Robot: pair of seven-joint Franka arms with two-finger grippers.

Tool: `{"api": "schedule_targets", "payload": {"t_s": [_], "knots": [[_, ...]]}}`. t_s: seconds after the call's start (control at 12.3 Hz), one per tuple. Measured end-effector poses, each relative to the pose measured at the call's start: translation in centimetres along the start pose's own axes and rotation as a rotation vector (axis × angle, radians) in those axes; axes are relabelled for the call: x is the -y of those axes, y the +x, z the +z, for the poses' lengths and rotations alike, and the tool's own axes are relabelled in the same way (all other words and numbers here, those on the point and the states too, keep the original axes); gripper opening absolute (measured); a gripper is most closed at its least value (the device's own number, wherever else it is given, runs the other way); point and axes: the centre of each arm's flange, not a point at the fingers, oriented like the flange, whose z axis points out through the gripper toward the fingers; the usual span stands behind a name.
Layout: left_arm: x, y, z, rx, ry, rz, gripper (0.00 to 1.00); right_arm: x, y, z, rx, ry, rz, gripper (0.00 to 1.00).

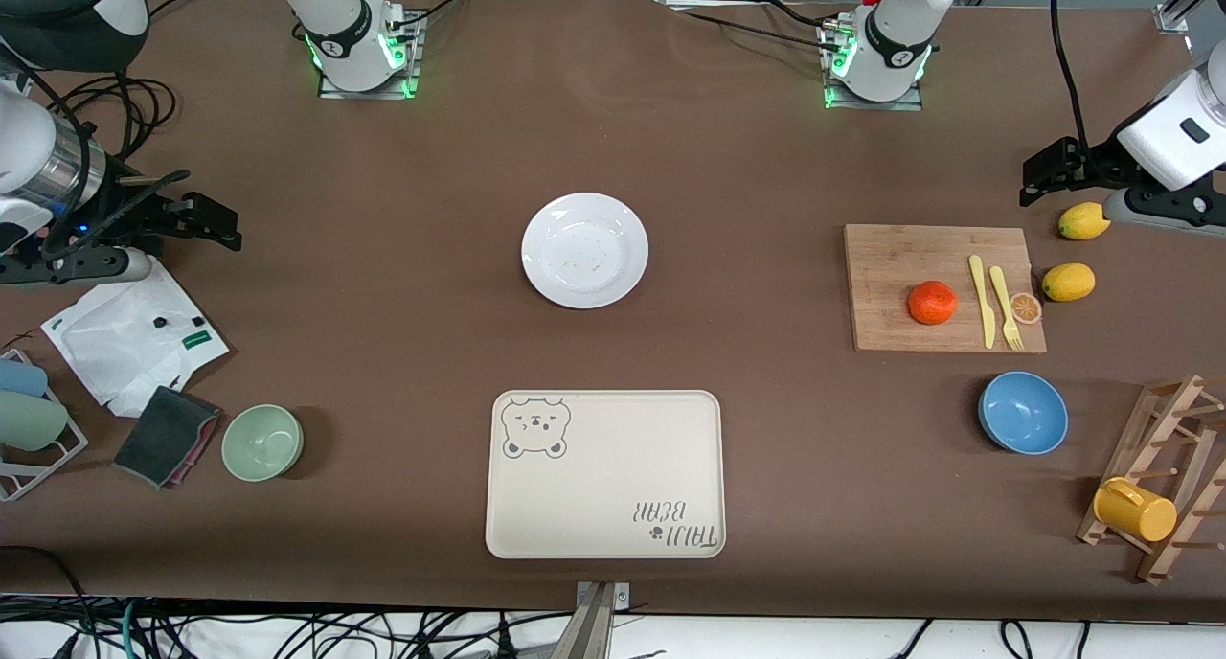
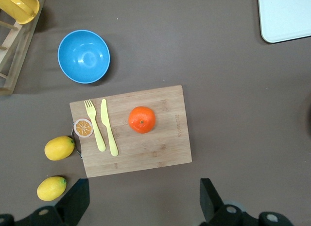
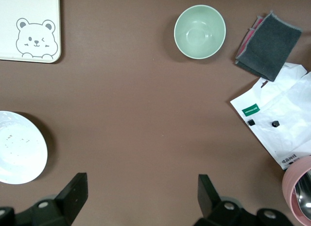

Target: Place orange and plate with both arms

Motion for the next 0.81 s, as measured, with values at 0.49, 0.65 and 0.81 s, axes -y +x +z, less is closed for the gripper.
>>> {"api": "schedule_targets", "payload": {"t_s": [0.49, 0.65, 0.81], "knots": [[0.3, 0.0, 0.0, 0.000, -0.004, -0.008, 1.00, 0.0, 0.0, 0.0, 0.000, 0.000, 0.000, 1.00], [0.4, 0.3, 0.9, 0.023, -0.008, -0.009, 1.00, 0.0, 0.0, 0.0, 0.000, 0.000, 0.000, 1.00], [1.4, 1.6, 3.7, 0.075, -0.020, -0.022, 1.00, 0.0, 0.0, 0.0, 0.000, 0.000, 0.000, 1.00]]}}
